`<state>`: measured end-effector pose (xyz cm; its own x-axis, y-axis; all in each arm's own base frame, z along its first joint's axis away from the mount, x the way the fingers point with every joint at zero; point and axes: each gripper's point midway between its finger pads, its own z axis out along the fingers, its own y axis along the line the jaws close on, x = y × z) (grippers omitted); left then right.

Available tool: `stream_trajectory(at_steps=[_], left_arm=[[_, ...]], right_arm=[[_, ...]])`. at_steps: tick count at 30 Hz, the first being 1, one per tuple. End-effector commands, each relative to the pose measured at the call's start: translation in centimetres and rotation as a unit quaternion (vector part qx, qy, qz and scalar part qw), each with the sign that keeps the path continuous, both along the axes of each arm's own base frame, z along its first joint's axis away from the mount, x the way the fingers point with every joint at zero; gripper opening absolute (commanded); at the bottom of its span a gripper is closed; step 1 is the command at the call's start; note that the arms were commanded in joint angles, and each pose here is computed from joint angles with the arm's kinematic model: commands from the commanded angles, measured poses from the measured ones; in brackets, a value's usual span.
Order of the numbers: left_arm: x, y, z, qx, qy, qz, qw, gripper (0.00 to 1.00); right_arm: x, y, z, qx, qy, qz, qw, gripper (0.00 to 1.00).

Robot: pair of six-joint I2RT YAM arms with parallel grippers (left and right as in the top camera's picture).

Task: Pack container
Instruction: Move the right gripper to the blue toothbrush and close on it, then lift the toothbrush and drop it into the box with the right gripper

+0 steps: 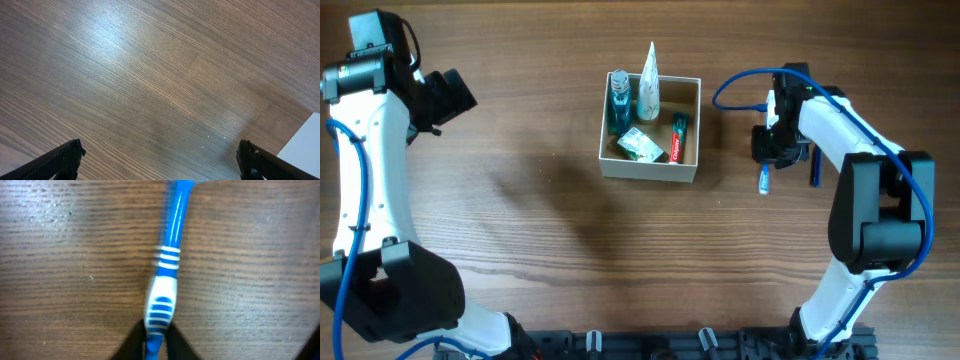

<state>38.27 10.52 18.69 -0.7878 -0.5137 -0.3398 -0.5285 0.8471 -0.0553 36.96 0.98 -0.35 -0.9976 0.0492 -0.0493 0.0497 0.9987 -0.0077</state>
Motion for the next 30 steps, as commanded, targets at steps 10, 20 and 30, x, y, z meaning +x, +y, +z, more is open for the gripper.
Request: stream_trajectory(at_steps=[10, 20, 30], left_arm=[[0.1, 0.2, 0.1, 0.001, -0.002, 0.004, 1.0, 1.0], [0.1, 0.2, 0.1, 0.001, -0.002, 0.004, 1.0, 1.0], [0.1, 0.2, 0.1, 0.001, -0.002, 0.004, 1.0, 1.0]], right_arm=[[4.7, 5.0, 10.3, 0.147, -0.04, -0.039, 0.988, 0.04], [5.9, 14.0, 21.3, 0.343, -0.069, -0.044, 0.936, 0.04], [4.6, 17.3, 19.4, 0.296, -0.031, -0.117, 0.948, 0.22]])
